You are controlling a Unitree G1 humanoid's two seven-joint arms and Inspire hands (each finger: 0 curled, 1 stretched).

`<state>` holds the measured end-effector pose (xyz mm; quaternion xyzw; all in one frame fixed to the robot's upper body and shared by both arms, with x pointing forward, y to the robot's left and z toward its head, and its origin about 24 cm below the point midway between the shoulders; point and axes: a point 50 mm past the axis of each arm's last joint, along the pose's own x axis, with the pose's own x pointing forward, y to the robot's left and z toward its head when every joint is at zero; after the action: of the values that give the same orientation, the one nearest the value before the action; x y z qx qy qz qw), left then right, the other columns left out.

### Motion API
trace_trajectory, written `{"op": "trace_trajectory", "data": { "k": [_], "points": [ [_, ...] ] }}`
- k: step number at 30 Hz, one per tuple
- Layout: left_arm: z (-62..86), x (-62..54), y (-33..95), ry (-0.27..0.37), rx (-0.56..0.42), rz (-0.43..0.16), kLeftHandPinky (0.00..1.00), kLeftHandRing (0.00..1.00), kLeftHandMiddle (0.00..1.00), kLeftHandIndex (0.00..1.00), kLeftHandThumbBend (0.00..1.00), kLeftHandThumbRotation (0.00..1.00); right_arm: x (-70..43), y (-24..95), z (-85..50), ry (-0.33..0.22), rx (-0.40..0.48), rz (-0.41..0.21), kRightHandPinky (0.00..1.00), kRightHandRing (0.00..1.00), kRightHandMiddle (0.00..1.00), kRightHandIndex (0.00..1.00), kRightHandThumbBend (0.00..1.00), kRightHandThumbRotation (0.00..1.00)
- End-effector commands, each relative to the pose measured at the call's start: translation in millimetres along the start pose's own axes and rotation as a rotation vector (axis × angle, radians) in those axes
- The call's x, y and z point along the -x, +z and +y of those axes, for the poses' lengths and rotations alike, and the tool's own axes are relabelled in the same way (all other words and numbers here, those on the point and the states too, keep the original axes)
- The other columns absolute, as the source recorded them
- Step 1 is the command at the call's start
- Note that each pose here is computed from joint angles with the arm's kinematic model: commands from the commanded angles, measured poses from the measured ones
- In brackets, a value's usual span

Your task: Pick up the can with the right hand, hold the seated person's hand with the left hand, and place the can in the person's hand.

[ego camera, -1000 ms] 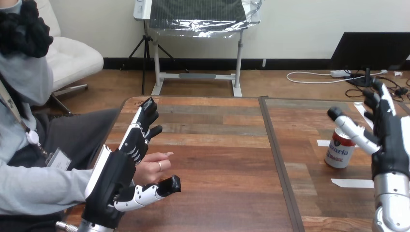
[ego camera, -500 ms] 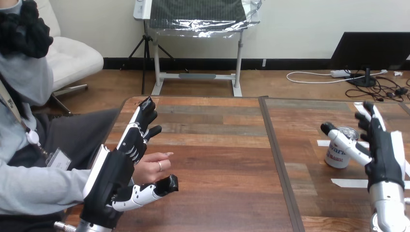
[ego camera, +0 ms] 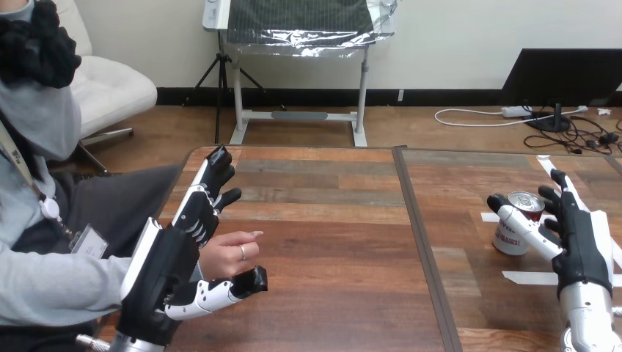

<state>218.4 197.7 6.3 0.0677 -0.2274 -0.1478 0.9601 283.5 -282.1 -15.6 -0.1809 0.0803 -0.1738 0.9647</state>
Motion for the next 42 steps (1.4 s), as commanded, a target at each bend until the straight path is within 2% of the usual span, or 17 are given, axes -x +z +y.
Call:
{"op": "trace_trajectory", "data": {
  "k": [1,12,31,42],
  "points": [
    [8.9,-14.2,11.5,0.008,-0.029,-0.084,0.91,0.98,1.00,0.98,1.00,0.47,-17.1,24.7,-3.7,-0.019,-0.001,-0.059,0.85,0.90,0.90,0.96,1.00,0.54],
    [10.3,-13.0,13.2,0.004,-0.032,-0.088,0.91,0.98,1.00,0.98,1.00,0.47,-15.0,18.2,-1.8,-0.010,0.039,-0.021,0.84,0.90,0.90,0.97,1.00,0.54],
    [11.7,-12.0,15.4,-0.004,-0.023,-0.087,0.91,0.98,1.00,0.98,1.00,0.47,-12.4,11.3,1.4,0.003,-0.017,0.030,0.86,0.90,0.91,0.97,1.00,0.48],
    [12.1,-10.8,16.3,-0.003,-0.015,-0.087,0.90,0.97,1.00,0.97,1.00,0.47,-11.8,10.0,2.8,0.008,-0.005,0.039,0.84,0.90,0.91,0.98,1.00,0.51]
  ]
}}
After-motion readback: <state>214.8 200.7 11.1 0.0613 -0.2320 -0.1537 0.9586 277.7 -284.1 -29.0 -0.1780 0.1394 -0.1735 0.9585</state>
